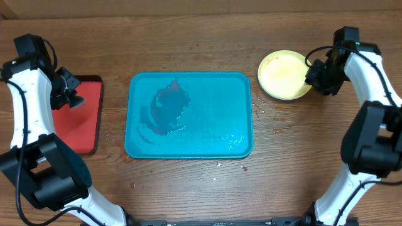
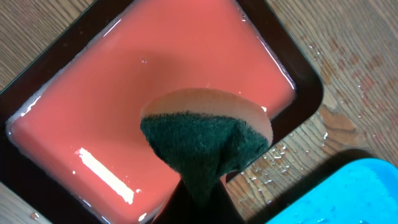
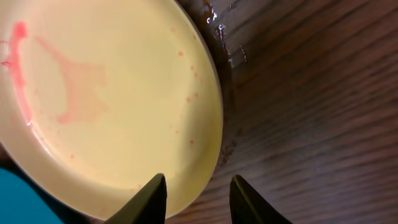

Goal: Clean dirty plates on tray and stack at the side
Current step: 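Open the right gripper to release the yellow plate on the stack, then drop the sponge into the red tray with the left gripper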

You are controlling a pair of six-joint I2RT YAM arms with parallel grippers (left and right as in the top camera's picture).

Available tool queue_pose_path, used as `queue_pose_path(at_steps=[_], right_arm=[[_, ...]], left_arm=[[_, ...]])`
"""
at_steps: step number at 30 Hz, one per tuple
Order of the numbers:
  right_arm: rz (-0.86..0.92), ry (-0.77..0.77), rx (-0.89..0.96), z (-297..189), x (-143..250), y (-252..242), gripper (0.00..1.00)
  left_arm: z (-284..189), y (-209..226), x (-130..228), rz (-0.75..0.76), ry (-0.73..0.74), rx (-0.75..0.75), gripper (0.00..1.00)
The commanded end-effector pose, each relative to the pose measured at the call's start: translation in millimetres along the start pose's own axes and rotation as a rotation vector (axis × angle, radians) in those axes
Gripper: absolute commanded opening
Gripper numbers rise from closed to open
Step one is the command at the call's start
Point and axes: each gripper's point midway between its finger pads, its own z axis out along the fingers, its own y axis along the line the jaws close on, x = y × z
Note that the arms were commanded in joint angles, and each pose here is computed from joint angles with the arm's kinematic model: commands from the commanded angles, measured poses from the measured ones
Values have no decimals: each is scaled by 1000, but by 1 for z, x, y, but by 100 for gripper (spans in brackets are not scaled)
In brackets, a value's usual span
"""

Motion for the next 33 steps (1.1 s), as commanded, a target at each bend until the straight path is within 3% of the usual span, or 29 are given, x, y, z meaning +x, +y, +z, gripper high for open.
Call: queue_pose_path(at_steps=[1,8,18,21,25,26,33], right_arm=[[-23,-118,-62,-56,-10,17,39],[-182,-75,-258,-97,26,61,56],[-343,-17,-310,-91,68,115,57],[-405,-34,-336,-90,77,138,63],[-464,-37,-356,-89,91,157,71],[-474,-37,-360,-89,93,161,71],[-503,-39,-372,-89,101,171,78]], left_arm=[[15,3,2,-9,31,-16,4],[56,18,6,-23,98,-85,4],[97,56,3,-88,161,-133,5],[104,57,5,-93,182,-121,25],[101,44,7,-26,205,-31,64],[98,40,6,-7,205,-6,70],[34,25,-20,14,93,77,87]])
